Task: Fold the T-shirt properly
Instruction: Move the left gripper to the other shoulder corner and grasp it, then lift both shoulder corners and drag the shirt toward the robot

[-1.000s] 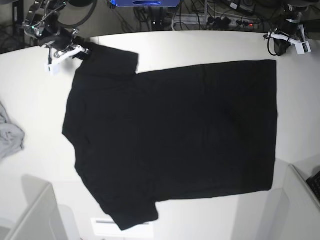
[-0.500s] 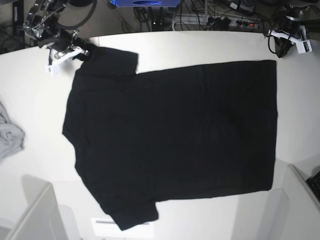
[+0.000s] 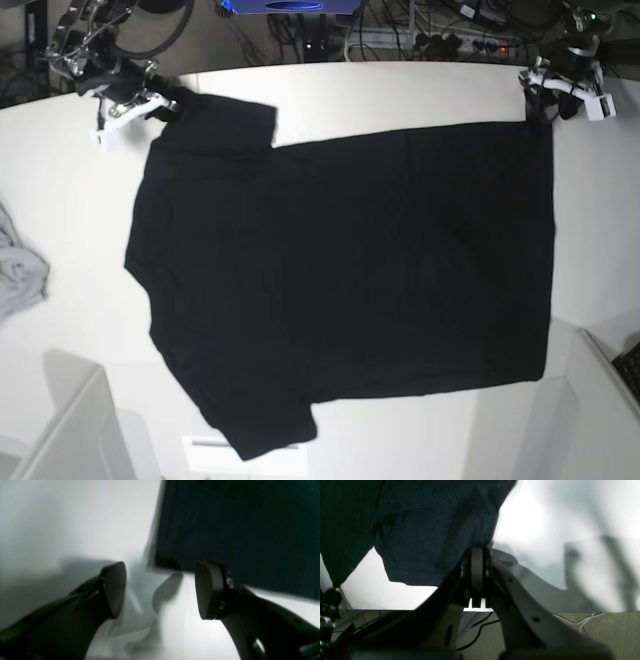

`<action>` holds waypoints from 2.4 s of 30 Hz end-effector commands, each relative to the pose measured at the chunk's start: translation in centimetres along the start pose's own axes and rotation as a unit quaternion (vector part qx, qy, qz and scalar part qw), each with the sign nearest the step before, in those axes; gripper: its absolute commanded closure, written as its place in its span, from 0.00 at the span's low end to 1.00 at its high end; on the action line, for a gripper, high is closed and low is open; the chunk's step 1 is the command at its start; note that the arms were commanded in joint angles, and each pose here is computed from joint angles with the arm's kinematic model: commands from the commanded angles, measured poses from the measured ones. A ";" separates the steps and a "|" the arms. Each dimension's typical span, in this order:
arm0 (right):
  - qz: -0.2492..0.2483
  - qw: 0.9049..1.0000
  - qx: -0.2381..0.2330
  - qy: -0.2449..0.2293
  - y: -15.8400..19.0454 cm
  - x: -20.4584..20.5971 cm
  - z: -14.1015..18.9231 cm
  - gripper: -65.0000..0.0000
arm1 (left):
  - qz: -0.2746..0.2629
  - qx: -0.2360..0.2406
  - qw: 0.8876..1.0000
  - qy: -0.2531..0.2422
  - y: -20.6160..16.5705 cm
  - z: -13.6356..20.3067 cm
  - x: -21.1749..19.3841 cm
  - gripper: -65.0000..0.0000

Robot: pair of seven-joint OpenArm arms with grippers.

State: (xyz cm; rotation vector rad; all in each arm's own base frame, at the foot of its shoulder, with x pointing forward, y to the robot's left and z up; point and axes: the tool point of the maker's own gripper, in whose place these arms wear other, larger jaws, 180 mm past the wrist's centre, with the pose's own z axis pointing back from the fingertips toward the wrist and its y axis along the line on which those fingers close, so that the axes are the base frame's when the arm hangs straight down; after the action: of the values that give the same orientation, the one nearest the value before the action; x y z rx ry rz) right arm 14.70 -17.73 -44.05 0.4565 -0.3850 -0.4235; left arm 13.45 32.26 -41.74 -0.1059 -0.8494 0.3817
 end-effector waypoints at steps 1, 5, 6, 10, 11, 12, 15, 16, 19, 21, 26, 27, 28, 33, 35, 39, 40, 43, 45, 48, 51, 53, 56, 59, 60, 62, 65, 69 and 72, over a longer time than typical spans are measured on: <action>0.008 1.000 -0.004 -0.001 -0.2 0.2 0.4 1.00 | -0.006 0.000 1.000 0.009 0.3 0.0 0.1 0.36; 0.008 1.000 -0.004 -0.001 -0.2 0.1 0.4 1.00 | -0.006 -0.008 1.000 0.006 -0.5 -0.9 0.7 0.36; 0.008 1.000 -0.004 -0.001 -0.2 0.1 0.4 1.00 | -0.006 -0.009 1.000 0.003 -0.6 -1.0 0.8 0.36; 0.010 1.000 -0.006 -0.001 -0.3 0.2 0.5 1.00 | -0.002 -0.009 1.000 0.005 -0.6 -1.2 0.7 0.36; 0.014 1.000 -0.009 -0.001 -0.5 0.4 0.6 1.00 | -0.002 -0.009 1.000 0.005 -0.6 -1.2 0.7 0.36; 0.015 1.000 -0.009 -0.002 -0.5 0.5 0.6 1.00 | -0.002 -0.009 1.000 0.005 -0.6 -1.2 0.7 0.37; 0.016 1.000 -0.010 -0.004 -0.6 0.7 0.6 1.00 | -0.002 -0.011 1.000 0.004 -0.7 -1.3 0.8 0.52; 0.016 1.000 -0.010 -0.005 -0.6 0.7 0.7 1.00 | -0.002 -0.013 1.000 0.000 -0.8 -1.5 1.1 0.58; 0.016 1.000 -0.010 -0.006 -0.6 0.7 0.6 1.00 | -0.007 -0.025 1.000 0.005 -1.7 -2.0 1.0 0.83; 0.016 1.000 -0.010 -0.006 -0.6 0.7 0.6 1.00 | -0.003 -0.020 1.000 0.006 -1.6 -2.0 0.9 0.97; 0.016 1.000 -0.012 -0.010 -0.7 1.0 0.8 1.00 | 0.007 0.001 1.000 0.001 -0.7 -1.8 1.3 1.00; 0.021 1.000 -0.012 -0.014 -0.5 1.2 1.0 1.00 | 0.005 0.002 1.000 0.002 -0.6 -1.8 1.4 1.00; 0.029 0.999 -0.012 -0.021 -0.2 1.5 1.4 1.00 | 0.005 0.004 1.000 0.002 -0.5 -1.7 1.3 1.00; 0.067 0.996 -0.014 -0.050 1.5 2.4 3.5 1.00 | -0.024 0.012 1.000 0.012 0.2 -0.3 1.4 1.00; 0.073 0.996 -0.016 -0.051 1.6 2.2 4.0 1.00 | -0.036 0.014 0.999 0.010 0.3 0.4 1.8 1.00; 0.067 0.997 -0.024 -0.036 0.9 0.9 4.2 1.00 | -0.053 0.017 0.998 0.011 0.3 1.3 1.9 1.00; 0.064 0.997 -0.025 -0.030 0.7 0.3 4.2 1.00 | -0.056 0.019 0.998 0.014 0.4 1.5 1.8 1.00; 0.044 0.999 -0.003 -0.020 1.0 -1.1 4.6 1.00 | -0.062 0.021 0.998 0.018 0.5 1.9 1.7 1.00; 0.022 0.999 0.024 -0.019 1.6 -2.1 5.1 1.00 | -0.070 0.023 0.997 0.022 0.6 2.5 1.5 1.00; 0.009 0.998 0.050 -0.034 2.4 -2.4 5.8 1.00 | -0.089 0.026 0.995 0.029 0.5 3.7 1.4 1.00; 0.021 0.997 0.057 -0.042 3.1 -1.8 6.1 1.00 | -0.096 0.029 0.994 0.035 0.5 4.5 1.1 1.00; 0.027 0.997 0.063 -0.041 3.7 -1.2 5.8 1.00 | -0.095 0.029 0.994 0.035 0.5 4.6 1.1 1.00; 0.039 0.995 0.078 -0.043 4.7 0.1 5.4 1.00 | -0.093 0.027 0.995 0.033 0.4 4.5 1.2 1.00; 0.060 0.993 0.094 -0.039 6.2 1.7 5.0 1.00 | -0.092 0.027 0.995 0.031 0.4 4.5 1.2 1.00; 0.066 0.992 0.100 -0.040 6.8 2.3 4.9 1.00 | -0.095 0.026 0.995 0.028 0.2 4.5 1.5 1.00; 0.073 0.991 0.107 -0.043 7.4 3.2 4.7 1.00 | -0.105 0.023 0.994 0.024 -0.4 4.6 2.1 1.00; 0.085 0.988 0.117 -0.050 8.4 4.5 4.7 1.00 | -0.093 0.003 0.995 0.027 -1.8 4.6 2.7 1.00; 0.098 0.986 0.128 -0.052 9.4 5.6 4.6 1.00 | -0.037 0.018 0.999 0.008 -1.0 5.2 4.0 1.00; 0.107 0.983 0.135 -0.060 10.2 6.7 4.7 1.00 | -0.022 0.038 0.999 -0.002 -0.6 5.4 5.1 1.00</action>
State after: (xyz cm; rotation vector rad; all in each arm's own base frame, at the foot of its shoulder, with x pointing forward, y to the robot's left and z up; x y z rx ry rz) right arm 20.84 -14.08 -34.36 0.6415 -0.5696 -0.2051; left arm 11.84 33.32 -35.58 -0.0144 -0.7922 0.3969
